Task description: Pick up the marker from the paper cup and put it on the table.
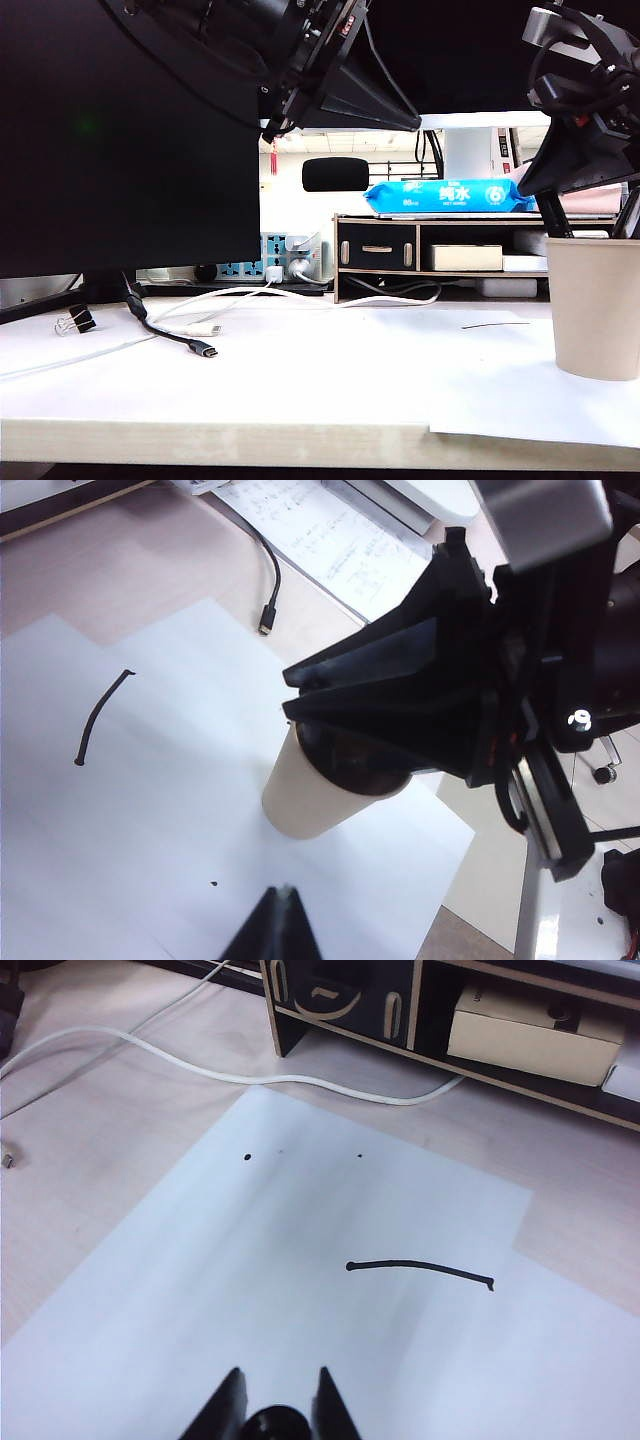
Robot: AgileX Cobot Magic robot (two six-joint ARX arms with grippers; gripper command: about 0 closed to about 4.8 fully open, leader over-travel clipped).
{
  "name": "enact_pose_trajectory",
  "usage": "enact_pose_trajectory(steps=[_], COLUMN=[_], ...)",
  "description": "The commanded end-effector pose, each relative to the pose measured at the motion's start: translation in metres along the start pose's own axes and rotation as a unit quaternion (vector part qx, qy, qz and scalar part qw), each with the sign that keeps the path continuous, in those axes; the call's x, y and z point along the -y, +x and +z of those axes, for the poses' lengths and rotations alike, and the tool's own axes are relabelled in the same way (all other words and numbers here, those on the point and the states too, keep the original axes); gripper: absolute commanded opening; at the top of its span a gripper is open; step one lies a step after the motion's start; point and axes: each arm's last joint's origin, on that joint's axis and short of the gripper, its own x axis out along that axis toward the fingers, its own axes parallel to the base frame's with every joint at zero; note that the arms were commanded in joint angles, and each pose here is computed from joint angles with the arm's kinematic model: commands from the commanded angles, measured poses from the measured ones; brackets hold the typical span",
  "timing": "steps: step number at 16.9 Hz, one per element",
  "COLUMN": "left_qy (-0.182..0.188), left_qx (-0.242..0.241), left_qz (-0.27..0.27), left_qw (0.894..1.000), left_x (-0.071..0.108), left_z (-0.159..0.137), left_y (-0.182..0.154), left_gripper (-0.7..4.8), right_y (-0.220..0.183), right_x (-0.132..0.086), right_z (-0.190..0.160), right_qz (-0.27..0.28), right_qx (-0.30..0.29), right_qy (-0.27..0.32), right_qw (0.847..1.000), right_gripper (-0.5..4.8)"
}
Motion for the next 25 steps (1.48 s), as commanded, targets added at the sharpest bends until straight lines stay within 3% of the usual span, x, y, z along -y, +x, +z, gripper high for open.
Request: enact_pose_trajectory(steps=[1, 12, 25], left_qy=[0.006, 0.004, 0.003], left_qx=[0.009, 0.006, 0.007], left_qz=[-0.001, 0.0, 0.014], left_qw=[1.0, 1.0, 1.0], left_x=[0.001, 0.001, 0.0], left_z=[0.003, 0.002, 0.002], left_y=[-0.001, -0.001, -0.001], left_gripper=[-0.05, -0.05, -0.05], right_y=[-0.001, -0.016, -0.041], right_x=[0.0, -0.002, -0.006], right_z=[0.009, 0.058, 0.074], right_qz=[-0.002, -0.003, 0.001], right_qx=[0.027, 0.081, 0.143], right_qy=[-0.005, -0.015, -0.018], right_qw=[1.0, 0.997, 0.99], right_gripper=[0.52, 0.53, 0.53])
